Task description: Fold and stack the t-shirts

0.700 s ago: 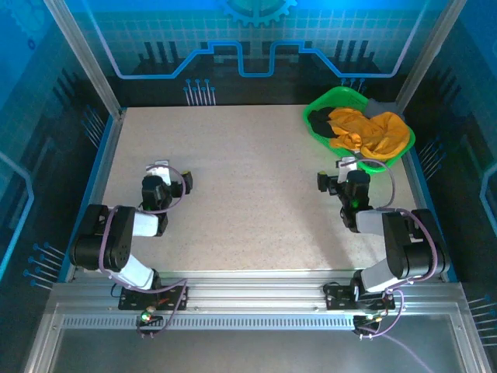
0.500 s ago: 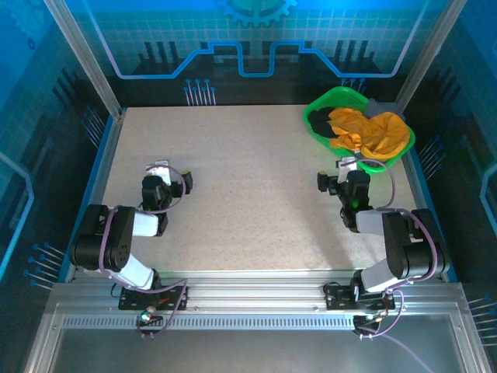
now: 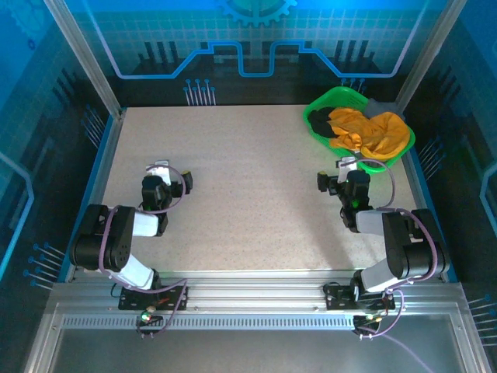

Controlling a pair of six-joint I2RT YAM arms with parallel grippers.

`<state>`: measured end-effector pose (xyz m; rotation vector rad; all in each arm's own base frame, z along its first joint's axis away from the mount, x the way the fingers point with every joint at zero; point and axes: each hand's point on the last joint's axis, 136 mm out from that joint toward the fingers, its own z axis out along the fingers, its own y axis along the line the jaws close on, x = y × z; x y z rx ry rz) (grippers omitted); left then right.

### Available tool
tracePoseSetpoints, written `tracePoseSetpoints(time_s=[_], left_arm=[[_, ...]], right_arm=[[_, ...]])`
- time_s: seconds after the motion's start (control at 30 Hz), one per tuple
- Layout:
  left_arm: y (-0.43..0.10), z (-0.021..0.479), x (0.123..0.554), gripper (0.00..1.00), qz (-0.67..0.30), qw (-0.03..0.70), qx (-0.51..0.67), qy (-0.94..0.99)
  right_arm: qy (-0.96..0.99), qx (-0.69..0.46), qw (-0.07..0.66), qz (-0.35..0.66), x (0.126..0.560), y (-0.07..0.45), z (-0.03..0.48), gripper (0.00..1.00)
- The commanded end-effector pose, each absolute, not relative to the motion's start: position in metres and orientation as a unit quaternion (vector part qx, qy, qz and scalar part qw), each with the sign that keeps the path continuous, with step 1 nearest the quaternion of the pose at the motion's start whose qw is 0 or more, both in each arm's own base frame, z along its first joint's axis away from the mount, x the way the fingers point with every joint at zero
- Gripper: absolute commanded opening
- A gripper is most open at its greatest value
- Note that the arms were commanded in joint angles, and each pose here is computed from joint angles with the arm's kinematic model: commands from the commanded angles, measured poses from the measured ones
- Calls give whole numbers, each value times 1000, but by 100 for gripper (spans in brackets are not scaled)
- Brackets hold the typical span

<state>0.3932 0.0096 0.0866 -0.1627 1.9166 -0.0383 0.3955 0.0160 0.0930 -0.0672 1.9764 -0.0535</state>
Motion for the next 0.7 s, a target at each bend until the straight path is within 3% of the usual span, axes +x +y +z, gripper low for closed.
tracePoseSetpoints(time_s=[0.0,0.1,0.2,0.27,0.33,0.47,0.67], left_arm=[[10,112,390,99,1,605,-64,794],[-3,162,373,99,63,638,-50,766],[-18,236,369,99,48,689,-81,719],[-20,255,367,99,-22,636,-156,755],[-7,271,371,99,-88,611,-254,744],[-40,290,405,99,-195,533,-253,784],[-143,315,423,99,-238,465,-127,843]], right_arm=[[832,-47,553,-27,395,25,109,100],[823,-27,560,-89,392,28,175,100],[837,84,539,-42,394,15,236,100],[853,229,468,-28,385,-16,249,100],[873,206,440,37,405,-12,262,100],[877,231,422,2,432,-32,276,98],[907,286,308,-26,462,-69,222,97]])
